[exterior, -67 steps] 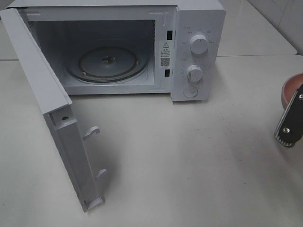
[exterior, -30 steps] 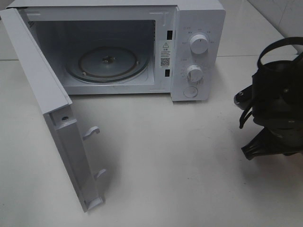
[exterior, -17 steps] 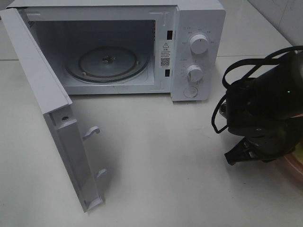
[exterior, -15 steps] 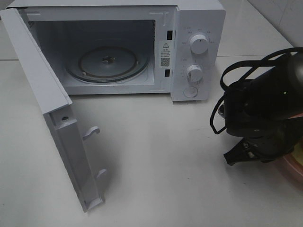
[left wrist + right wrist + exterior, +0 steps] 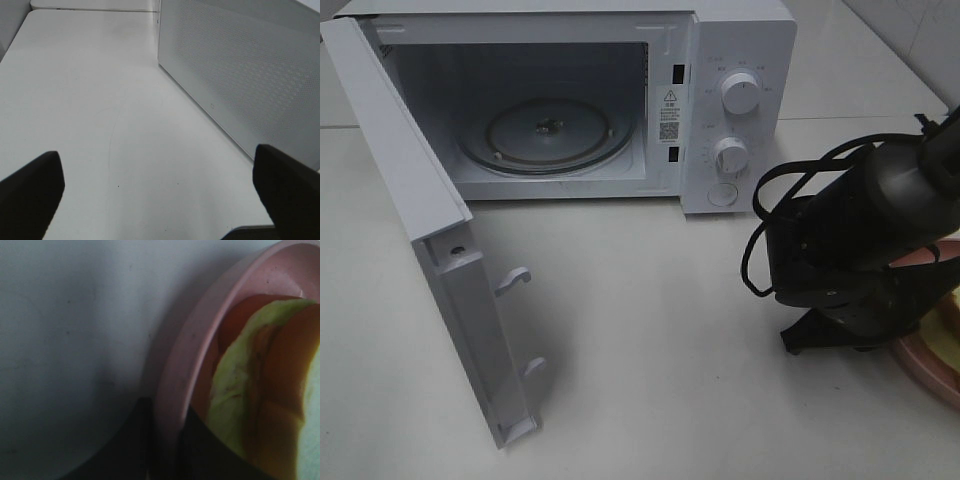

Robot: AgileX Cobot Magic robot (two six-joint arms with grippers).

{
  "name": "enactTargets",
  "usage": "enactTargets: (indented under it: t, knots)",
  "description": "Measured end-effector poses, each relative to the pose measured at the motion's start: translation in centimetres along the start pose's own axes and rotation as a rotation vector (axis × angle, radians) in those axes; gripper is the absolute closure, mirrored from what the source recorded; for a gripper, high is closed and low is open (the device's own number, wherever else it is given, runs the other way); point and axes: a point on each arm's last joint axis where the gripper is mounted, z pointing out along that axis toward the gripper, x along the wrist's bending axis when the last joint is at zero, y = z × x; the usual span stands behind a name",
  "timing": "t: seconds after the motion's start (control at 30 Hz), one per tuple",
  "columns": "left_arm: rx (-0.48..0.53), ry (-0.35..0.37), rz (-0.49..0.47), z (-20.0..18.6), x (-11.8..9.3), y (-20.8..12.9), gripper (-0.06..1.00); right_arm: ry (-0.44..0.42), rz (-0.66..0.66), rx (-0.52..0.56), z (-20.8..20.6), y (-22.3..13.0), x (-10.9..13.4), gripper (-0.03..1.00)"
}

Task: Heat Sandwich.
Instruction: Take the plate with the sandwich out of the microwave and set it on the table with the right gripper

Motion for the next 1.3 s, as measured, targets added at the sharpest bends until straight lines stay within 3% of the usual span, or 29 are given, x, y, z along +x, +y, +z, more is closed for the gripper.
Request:
enactTargets:
  t: [0.2, 0.33, 0.5, 0.8, 1.07, 1.3]
  knots:
    - [0.0, 0.0, 0.0, 0.0, 0.0, 0.0, -0.02, 0.004, 0.004, -0.002, 0.0, 0.0, 0.0, 0.81]
    - [0.0, 0.0, 0.0, 0.0, 0.0, 0.0, -0.02, 0.014, -0.034, 0.008, -0.1, 0.0, 0.1, 0.68]
    - [0.0, 0.0, 0.0, 0.0, 0.0, 0.0, -0.02, 0.03, -0.037, 0.013, -0.5, 0.0, -0.2, 0.59]
    - [0.0, 0.0, 0.0, 0.0, 0.0, 0.0, -0.02, 0.166, -0.056, -0.01, -2.9, 0.4, -1.4, 0.42]
    - [0.0, 0.0, 0.0, 0.0, 0.0, 0.0, -0.02, 0.294, -0.083, -0.087, -6.4, 0.6, -4.1, 0.18]
    - [0.0, 0.0, 0.0, 0.0, 0.0, 0.0, -0.02, 0.37, -0.106, -0.156, -8.8, 0.4, -6.4, 0.15]
